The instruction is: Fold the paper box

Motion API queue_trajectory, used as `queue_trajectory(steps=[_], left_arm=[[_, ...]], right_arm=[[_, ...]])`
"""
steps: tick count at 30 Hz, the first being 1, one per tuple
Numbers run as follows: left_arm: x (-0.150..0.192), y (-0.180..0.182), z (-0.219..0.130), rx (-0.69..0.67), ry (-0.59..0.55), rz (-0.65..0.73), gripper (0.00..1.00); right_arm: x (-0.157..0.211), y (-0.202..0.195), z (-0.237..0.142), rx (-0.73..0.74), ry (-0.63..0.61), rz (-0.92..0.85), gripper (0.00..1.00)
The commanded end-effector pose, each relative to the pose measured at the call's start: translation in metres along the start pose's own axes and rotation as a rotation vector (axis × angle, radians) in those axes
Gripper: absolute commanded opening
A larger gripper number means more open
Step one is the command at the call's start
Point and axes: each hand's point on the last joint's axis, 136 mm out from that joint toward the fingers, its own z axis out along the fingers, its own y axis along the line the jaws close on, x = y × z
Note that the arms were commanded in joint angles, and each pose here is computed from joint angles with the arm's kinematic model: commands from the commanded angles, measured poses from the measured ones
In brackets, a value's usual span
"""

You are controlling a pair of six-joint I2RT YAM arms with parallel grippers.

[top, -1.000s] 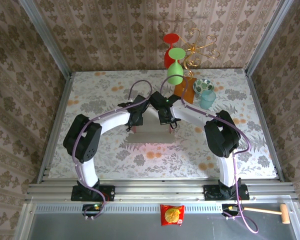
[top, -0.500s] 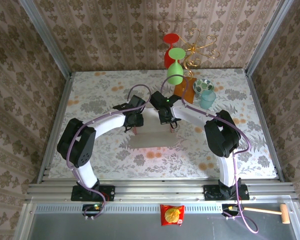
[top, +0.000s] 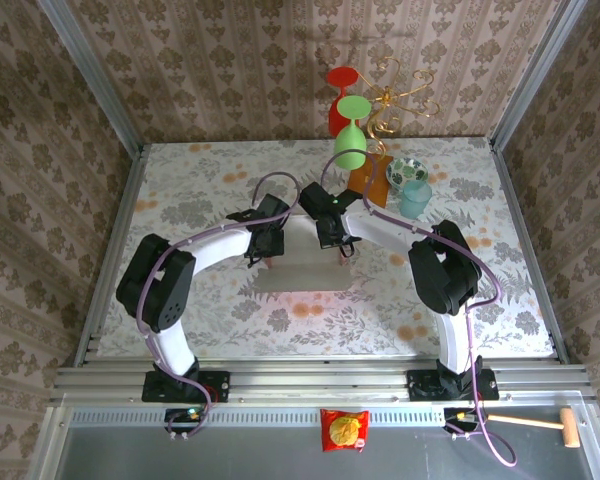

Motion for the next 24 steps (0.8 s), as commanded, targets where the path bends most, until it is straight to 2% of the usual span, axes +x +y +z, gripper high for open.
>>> queue_trajectory(steps=[1, 4, 8, 13, 17, 21, 24], left_arm=[[0.001, 0.019, -0.004, -0.176, 0.001, 0.079, 0.00], [-0.004, 0.018, -0.015, -0.232, -0.048, 0.109, 0.00], [-0.003, 0.020, -0.018, -0.239, -0.050, 0.082, 0.00], [-0.006, 0.019, -0.022, -0.229, -0.063, 0.081, 0.00], [-0.007, 0.017, -0.023, -0.217, -0.066, 0.076, 0.00], [-0.009, 0.016, -0.023, -0.211, -0.070, 0.074, 0.00], [-0.010, 0.014, -0.024, -0.198, -0.077, 0.073, 0.00]], right_arm=[[-0.005, -0.011, -0.007, 0.025, -0.020, 0.001, 0.00], [-0.004, -0.015, -0.004, 0.040, -0.014, 0.003, 0.00], [0.001, -0.024, 0.001, 0.089, -0.002, -0.011, 0.00], [0.000, -0.044, 0.001, 0.224, -0.005, -0.017, 0.00], [-0.002, -0.047, -0.002, 0.262, -0.019, -0.036, 0.00], [-0.004, -0.043, -0.003, 0.243, -0.023, -0.041, 0.00], [-0.004, -0.027, -0.002, 0.144, -0.023, -0.033, 0.00]])
